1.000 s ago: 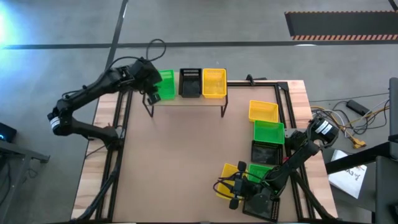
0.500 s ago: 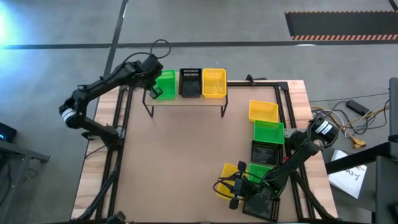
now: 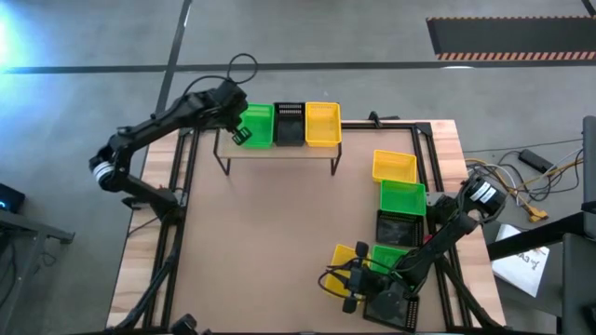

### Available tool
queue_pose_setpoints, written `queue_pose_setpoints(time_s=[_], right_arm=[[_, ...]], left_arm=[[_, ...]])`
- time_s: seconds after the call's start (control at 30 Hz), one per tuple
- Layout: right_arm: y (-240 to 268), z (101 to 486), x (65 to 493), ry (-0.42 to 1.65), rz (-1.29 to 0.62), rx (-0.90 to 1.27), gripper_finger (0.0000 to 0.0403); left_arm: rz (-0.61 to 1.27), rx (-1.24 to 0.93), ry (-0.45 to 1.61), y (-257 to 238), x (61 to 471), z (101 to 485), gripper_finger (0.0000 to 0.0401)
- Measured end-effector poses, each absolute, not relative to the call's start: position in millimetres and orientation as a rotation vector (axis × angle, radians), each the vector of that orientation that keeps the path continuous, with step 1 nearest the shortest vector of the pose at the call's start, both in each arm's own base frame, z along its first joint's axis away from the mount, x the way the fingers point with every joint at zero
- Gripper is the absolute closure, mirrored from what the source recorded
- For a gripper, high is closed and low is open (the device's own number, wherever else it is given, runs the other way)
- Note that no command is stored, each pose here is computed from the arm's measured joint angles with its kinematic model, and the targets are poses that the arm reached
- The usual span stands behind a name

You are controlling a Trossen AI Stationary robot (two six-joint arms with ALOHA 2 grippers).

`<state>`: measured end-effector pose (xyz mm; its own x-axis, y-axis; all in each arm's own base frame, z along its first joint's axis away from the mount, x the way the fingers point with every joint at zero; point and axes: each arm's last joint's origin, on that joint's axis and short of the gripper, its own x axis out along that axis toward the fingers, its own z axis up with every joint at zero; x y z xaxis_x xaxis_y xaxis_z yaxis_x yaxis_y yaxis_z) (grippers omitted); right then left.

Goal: Stack baskets on shelf by color
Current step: Put the bottom left green bin on the shelf, then stack the bottom yellow bin on the yellow bin on the shelf

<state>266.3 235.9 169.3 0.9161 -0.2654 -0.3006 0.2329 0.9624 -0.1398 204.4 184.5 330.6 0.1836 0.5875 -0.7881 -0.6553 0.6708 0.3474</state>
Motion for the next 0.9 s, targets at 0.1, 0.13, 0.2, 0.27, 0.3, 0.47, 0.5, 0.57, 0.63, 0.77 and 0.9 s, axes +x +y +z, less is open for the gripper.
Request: queue_pose_setpoints(time_s=[0.1, 0.13, 0.2, 0.27, 0.3, 0.47, 0.5, 0.57, 0.63, 0.77, 0.9], right_arm=[[236, 169, 266, 0.322, -0.257, -0.096, 0.0374], [236, 170, 266, 0.321, -0.256, -0.095, 0.0374], [237, 173, 264, 0.317, -0.251, -0.091, 0.0374], [238, 177, 262, 0.309, -0.245, -0.082, 0.0374], [238, 179, 261, 0.305, -0.241, -0.079, 0.0374], [245, 194, 251, 0.279, -0.203, -0.058, 0.0374], [249, 198, 249, 0.274, -0.189, -0.057, 0.0374], [260, 207, 244, 0.274, -0.158, -0.065, 0.0374], [271, 215, 242, 0.288, -0.137, -0.069, 0.0374], [292, 218, 243, 0.417, -0.067, 0.007, 0.0381], [308, 204, 250, 0.587, -0.006, 0.142, 0.0383]], left_arm=[[0.884, -0.069, 1.049, 180, 199, 337, 0.0396], [0.889, -0.066, 1.038, 179, 197, 340, 0.0396], [0.899, -0.058, 1.016, 175, 193, 346, 0.0396], [0.907, -0.052, 0.990, 171, 188, 352, 0.0396], [0.909, -0.047, 0.977, 169, 185, 355, 0.0396], [0.890, 0.009, 0.905, 147, 170, 373, 0.0396], [0.874, 0.026, 0.887, 140, 167, 376, 0.0396], [0.832, 0.057, 0.842, 123, 162, 381, 0.0396], [0.773, 0.083, 0.800, 103, 158, 383, 0.0396], [0.613, 0.109, 0.708, 62, 152, 376, 0.0396], [0.450, 0.052, 0.596, 26, 152, 355, 0.0396]])
